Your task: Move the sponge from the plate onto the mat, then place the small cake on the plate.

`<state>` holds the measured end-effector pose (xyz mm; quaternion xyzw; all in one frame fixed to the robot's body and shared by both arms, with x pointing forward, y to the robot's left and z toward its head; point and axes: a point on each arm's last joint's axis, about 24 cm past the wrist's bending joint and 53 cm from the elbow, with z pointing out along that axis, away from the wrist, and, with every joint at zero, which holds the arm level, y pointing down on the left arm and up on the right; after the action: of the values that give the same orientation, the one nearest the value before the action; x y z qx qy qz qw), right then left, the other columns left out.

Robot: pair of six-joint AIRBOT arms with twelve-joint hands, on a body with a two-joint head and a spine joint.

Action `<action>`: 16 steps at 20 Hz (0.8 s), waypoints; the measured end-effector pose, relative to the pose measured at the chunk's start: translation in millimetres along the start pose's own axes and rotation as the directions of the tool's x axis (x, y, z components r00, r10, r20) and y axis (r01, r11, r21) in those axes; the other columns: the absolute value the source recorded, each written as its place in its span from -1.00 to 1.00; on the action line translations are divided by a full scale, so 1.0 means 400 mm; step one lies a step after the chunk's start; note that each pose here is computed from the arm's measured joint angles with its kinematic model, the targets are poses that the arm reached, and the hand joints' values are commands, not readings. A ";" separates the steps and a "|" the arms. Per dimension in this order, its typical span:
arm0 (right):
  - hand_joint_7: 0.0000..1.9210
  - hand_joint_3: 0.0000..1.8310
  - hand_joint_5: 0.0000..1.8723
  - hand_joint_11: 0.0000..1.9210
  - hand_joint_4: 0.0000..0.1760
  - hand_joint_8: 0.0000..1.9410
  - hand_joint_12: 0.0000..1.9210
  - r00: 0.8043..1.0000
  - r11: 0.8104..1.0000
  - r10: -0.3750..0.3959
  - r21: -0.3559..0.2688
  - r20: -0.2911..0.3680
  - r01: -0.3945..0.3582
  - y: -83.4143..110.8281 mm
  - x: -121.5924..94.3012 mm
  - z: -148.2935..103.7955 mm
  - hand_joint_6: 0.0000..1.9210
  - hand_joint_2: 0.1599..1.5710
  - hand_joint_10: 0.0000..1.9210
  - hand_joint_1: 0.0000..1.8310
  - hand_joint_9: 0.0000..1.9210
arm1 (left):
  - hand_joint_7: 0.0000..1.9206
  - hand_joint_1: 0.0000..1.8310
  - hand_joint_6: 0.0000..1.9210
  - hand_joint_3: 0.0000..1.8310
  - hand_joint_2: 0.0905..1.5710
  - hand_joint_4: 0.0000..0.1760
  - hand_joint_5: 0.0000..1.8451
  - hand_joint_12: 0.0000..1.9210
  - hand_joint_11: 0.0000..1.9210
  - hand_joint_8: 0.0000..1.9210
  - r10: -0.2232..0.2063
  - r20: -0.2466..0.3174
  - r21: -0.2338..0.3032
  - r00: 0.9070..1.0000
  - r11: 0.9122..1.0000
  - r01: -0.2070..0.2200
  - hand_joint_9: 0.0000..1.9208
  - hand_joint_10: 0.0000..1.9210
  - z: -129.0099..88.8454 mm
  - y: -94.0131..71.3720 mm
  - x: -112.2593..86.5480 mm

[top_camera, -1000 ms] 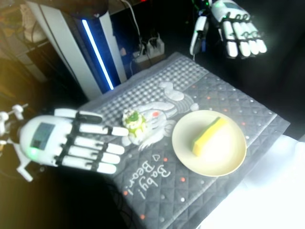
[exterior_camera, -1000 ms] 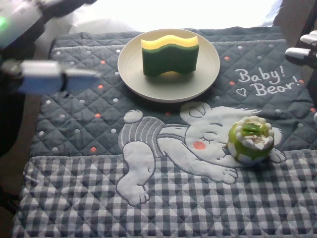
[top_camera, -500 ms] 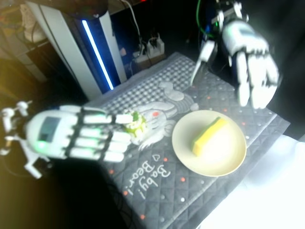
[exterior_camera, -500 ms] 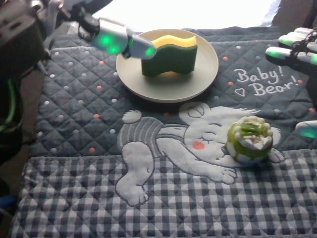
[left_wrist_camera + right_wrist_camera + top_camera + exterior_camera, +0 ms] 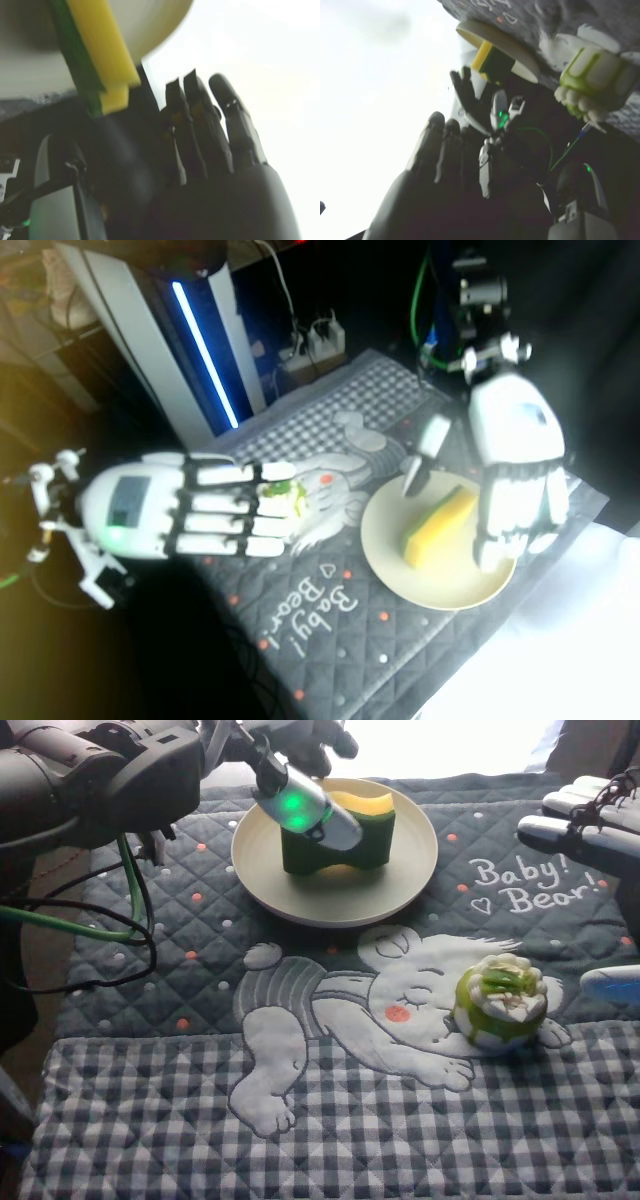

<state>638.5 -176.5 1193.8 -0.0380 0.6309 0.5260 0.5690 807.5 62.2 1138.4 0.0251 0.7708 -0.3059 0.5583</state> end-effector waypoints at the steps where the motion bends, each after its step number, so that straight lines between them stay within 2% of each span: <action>1: -1.00 -1.00 -1.00 -1.00 1.00 -1.00 -1.00 1.000 1.000 0.001 -0.004 0.001 -0.001 0.003 -0.001 0.001 -1.00 0.31 -1.00 -0.55 -1.00 | 0.16 0.31 -0.16 -1.00 0.31 -0.42 0.16 0.01 -0.72 -0.47 -0.012 -0.005 -0.008 1.000 1.000 0.012 0.02 -0.99 0.003 0.006 0.006; 2: -1.00 -1.00 -1.00 -0.97 1.00 -1.00 -0.99 1.000 1.000 0.000 -0.012 0.003 0.000 0.008 -0.003 0.003 -1.00 0.30 -1.00 -0.57 -1.00 | 0.09 0.35 -0.31 -0.99 0.32 -1.00 0.20 0.29 -0.62 -0.03 -0.014 -0.010 -0.013 1.000 1.000 0.014 0.13 -0.95 0.007 0.009 0.013; 3: -1.00 -1.00 -1.00 -0.98 1.00 -1.00 -0.99 1.000 1.000 -0.001 -0.013 0.003 0.001 0.009 -0.003 0.003 -1.00 0.30 -1.00 -0.56 -1.00 | 0.06 0.37 -0.43 -0.99 0.33 -1.00 0.23 0.49 -0.63 0.12 -0.024 -0.013 -0.019 1.000 1.000 0.023 0.18 -0.92 0.010 0.015 0.019; 5: -1.00 -1.00 -1.00 -1.00 1.00 -1.00 -1.00 1.000 1.000 0.001 -0.012 0.003 -0.001 0.008 -0.003 0.003 -1.00 0.31 -1.00 -0.57 -1.00 | 0.01 0.35 -0.35 -1.00 0.35 -1.00 0.22 0.44 -0.65 0.15 -0.034 -0.012 -0.021 0.999 0.999 0.034 0.12 -0.93 0.014 0.015 0.021; 6: -1.00 -1.00 -1.00 -1.00 1.00 -1.00 -1.00 1.000 1.000 0.003 -0.012 0.002 -0.003 0.008 -0.003 0.003 -1.00 0.31 -1.00 -0.59 -1.00 | 0.05 0.34 -0.19 -1.00 0.34 -0.70 0.18 0.20 -0.68 0.00 -0.034 -0.012 -0.020 0.999 0.999 0.034 0.07 -0.97 0.015 0.014 0.021; 7: -1.00 -1.00 -1.00 -1.00 1.00 -1.00 -1.00 1.000 1.000 0.004 -0.011 0.003 -0.004 0.007 -0.003 0.003 -1.00 0.31 -1.00 -0.63 -1.00 | 0.04 0.34 -0.10 -1.00 0.35 -0.71 0.16 0.06 -0.71 -0.04 -0.034 -0.012 -0.020 0.999 0.999 0.034 0.01 -0.99 0.016 0.012 0.022; 9: -1.00 -0.99 -1.00 -1.00 1.00 -1.00 -1.00 1.000 1.000 0.008 -0.012 0.003 -0.008 0.007 -0.003 0.003 -1.00 0.33 -1.00 -0.65 -1.00 | 0.07 0.34 -0.06 -1.00 0.35 -0.53 0.13 0.08 -0.66 -0.07 -0.034 -0.013 -0.017 0.999 0.999 0.034 0.06 -0.98 0.018 0.008 0.024; 10: -1.00 -0.99 -1.00 -1.00 1.00 -1.00 -1.00 1.000 1.000 0.011 -0.012 0.003 -0.011 0.007 -0.003 0.003 -1.00 0.34 -1.00 -0.65 -1.00 | 0.08 0.35 -0.19 -1.00 0.34 -0.69 0.16 0.14 -0.54 -0.02 -0.034 -0.014 -0.015 0.999 0.999 0.034 0.12 -0.96 0.018 0.006 0.026; 11: -1.00 -0.99 -1.00 -1.00 1.00 -1.00 -1.00 1.000 1.000 0.014 -0.012 0.002 -0.014 0.008 -0.003 0.003 -1.00 0.33 -1.00 -0.66 -1.00 | 0.08 0.35 -0.18 -1.00 0.34 -0.62 0.17 0.06 -0.48 -0.03 -0.032 -0.016 -0.009 0.999 0.999 0.032 0.13 -0.97 0.013 0.001 0.026; 12: -1.00 -0.99 -1.00 -0.97 1.00 -1.00 -0.99 1.000 1.000 0.020 -0.012 0.002 -0.020 0.008 -0.003 0.003 -1.00 0.34 -1.00 -0.69 -1.00 | 0.12 0.36 -0.29 -1.00 0.33 -1.00 0.19 0.17 -0.42 -0.01 -0.027 -0.017 -0.001 0.999 1.000 0.027 0.20 -0.95 0.003 -0.005 0.025; 13: -1.00 -0.99 -1.00 -0.97 1.00 -1.00 -0.99 1.000 1.000 0.022 -0.011 0.002 -0.022 0.007 -0.003 0.003 -1.00 0.34 -1.00 -0.70 -1.00 | 0.16 0.37 -0.34 -1.00 0.31 -1.00 0.20 0.25 -0.44 -0.06 -0.022 -0.018 0.013 1.000 1.000 0.022 0.24 -0.94 -0.014 -0.013 0.024; 14: -1.00 -1.00 -1.00 -0.97 1.00 -1.00 -0.99 1.000 1.000 0.026 -0.011 0.003 -0.026 0.007 -0.004 0.003 -1.00 0.34 -1.00 -0.69 -1.00 | 0.22 0.38 -0.32 -1.00 0.29 -1.00 0.21 0.20 -0.35 -0.20 -0.013 -0.011 0.032 1.000 0.999 0.013 0.27 -0.94 -0.037 -0.022 0.013; 15: -1.00 -1.00 -1.00 -0.99 1.00 -1.00 -0.99 0.999 0.999 0.032 -0.010 0.004 -0.032 0.006 -0.005 0.003 -1.00 0.35 -1.00 -0.64 -1.00 | 0.28 0.39 -0.36 -1.00 0.27 -1.00 0.23 0.13 -0.35 -0.29 0.008 0.017 0.067 1.000 0.998 -0.009 0.30 -0.96 -0.079 -0.040 -0.014; 16: -1.00 -1.00 -1.00 -0.97 1.00 -1.00 -0.99 0.999 0.999 0.036 -0.010 0.004 -0.036 0.006 -0.005 0.002 -1.00 0.34 -1.00 -0.63 -1.00 | 0.25 0.40 -0.57 -1.00 0.27 -1.00 0.31 0.26 -0.38 -0.17 0.018 0.052 0.090 0.998 0.996 -0.023 0.34 -0.94 -0.111 -0.046 -0.045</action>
<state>638.4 -176.0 1197.0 -0.0284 0.6278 0.5394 0.5605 769.9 75.0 1170.7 0.0503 0.7412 -0.3352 0.5794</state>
